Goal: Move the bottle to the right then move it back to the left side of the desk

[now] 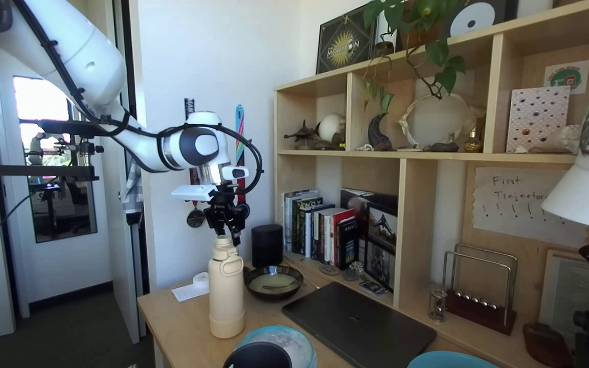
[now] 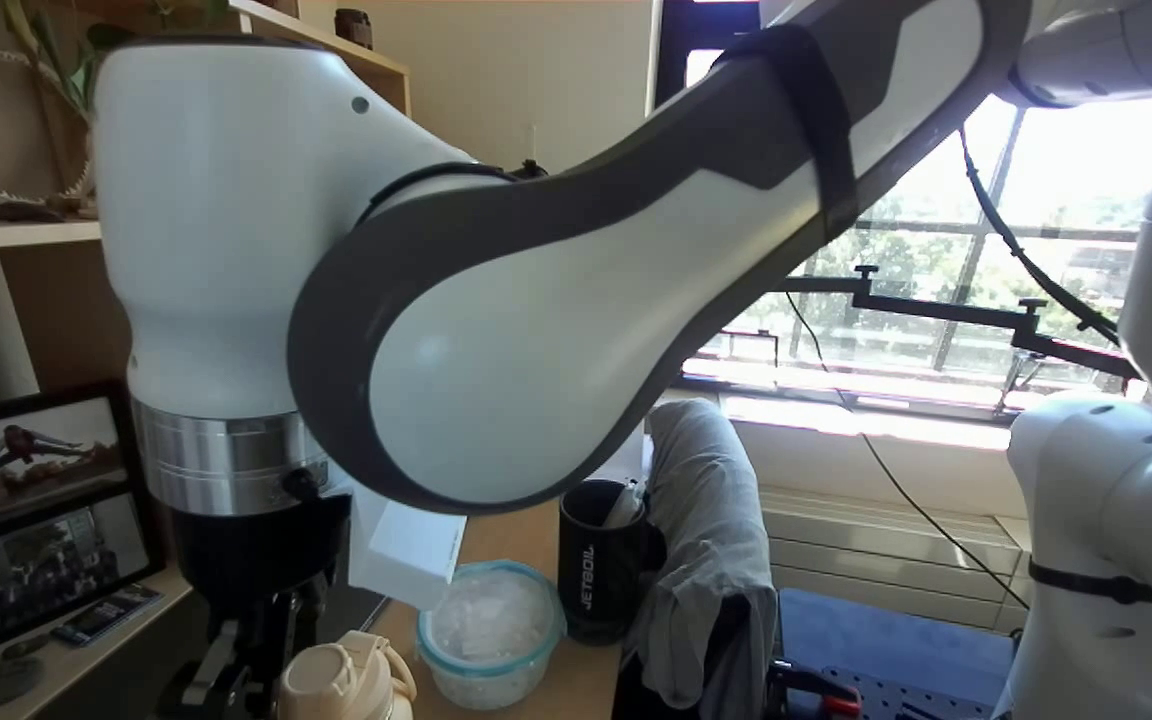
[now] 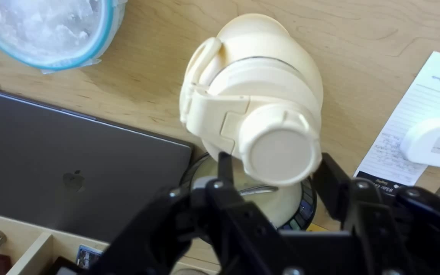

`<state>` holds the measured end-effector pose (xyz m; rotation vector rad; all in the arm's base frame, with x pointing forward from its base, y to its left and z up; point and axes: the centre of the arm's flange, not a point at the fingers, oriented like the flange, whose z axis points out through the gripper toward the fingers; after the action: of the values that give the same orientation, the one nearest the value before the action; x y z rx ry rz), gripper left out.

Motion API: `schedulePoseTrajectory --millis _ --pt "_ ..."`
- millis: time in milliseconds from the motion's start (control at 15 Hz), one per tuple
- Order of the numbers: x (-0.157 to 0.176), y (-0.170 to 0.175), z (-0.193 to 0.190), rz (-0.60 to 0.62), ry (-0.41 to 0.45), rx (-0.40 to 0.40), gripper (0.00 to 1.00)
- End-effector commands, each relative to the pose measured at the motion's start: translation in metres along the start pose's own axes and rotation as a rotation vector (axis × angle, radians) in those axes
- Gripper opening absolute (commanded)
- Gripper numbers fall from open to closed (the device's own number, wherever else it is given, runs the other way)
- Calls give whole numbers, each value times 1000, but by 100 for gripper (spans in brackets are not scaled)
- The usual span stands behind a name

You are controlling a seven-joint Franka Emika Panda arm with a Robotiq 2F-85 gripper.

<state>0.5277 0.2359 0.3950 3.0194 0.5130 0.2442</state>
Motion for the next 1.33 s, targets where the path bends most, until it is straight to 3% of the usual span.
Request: schedulePoseTrajectory --millis 0,133,200,267,400,800,1267 --pt "6 -3 -5 15 -38 -27 27" --pt "8 -1 -8 18 -45 -34 12" --pt "8 0 -10 20 -49 -33 54" --pt "8 0 -12 21 -53 -38 49" --pt "9 1 -16 18 -60 -48 55" --pt "11 2 -25 5 -85 -69 100" --pt "6 0 -21 9 -133 -53 100"
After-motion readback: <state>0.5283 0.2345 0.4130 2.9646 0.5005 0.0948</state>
